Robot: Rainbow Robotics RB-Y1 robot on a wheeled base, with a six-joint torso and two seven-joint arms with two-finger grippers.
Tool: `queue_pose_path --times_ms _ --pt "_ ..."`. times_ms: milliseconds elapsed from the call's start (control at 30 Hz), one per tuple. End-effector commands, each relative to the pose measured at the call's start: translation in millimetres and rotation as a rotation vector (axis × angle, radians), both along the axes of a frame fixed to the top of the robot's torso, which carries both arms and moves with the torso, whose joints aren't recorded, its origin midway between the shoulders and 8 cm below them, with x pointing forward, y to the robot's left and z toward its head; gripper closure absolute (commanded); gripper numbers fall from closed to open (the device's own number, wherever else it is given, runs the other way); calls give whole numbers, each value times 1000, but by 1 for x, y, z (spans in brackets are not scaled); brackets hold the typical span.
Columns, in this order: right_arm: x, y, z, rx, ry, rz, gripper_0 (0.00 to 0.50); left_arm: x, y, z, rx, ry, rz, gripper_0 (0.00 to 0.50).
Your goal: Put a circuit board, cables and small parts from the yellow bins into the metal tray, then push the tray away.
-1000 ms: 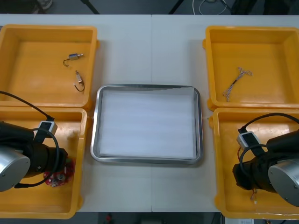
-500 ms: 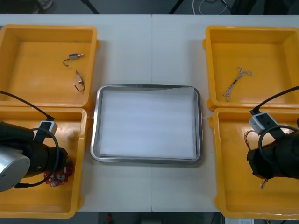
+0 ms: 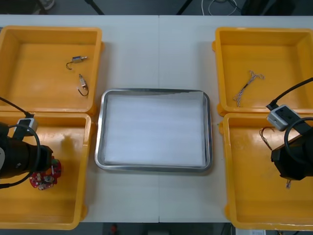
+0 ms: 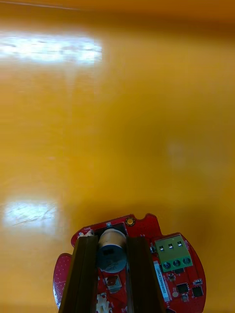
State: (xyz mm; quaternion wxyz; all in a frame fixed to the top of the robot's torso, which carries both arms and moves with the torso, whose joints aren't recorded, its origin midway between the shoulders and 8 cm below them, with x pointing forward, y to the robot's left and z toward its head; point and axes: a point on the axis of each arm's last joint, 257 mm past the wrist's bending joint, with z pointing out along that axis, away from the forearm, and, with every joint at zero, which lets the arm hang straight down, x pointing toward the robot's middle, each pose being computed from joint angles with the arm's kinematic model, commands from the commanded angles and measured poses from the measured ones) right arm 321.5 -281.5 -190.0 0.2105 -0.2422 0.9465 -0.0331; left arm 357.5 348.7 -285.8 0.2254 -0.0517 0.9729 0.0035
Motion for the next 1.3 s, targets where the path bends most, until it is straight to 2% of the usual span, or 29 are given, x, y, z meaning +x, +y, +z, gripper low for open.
queue_pose_path --times_ms 33,267,433,500,633,733,933,1100,1300 --pt "9 -13 30 -60 -66 13 500 9 3 43 -41 -41 46 500" --pt "13 -12 40 -49 -85 14 500 2 6 84 -28 -37 32 500" --pt "13 -11 44 -48 -88 20 500 -3 3 112 16 -43 6 500" --pt "14 -9 45 -44 -88 27 500 -3 -2 119 18 -45 -4 500" --pt "13 -6 46 -39 -86 35 500 7 -26 135 -43 -73 -31 500" --pt "13 -4 46 -36 -84 43 500 14 -48 143 -56 -85 -70 500" --pt "15 -1 50 -34 -90 51 500 22 -92 147 -60 -81 -146 500" --pt "13 6 49 -27 -81 79 500 24 -127 146 -55 -69 -210 500" --pt "18 13 55 -28 -96 99 500 25 -166 139 -52 -46 -281 500"
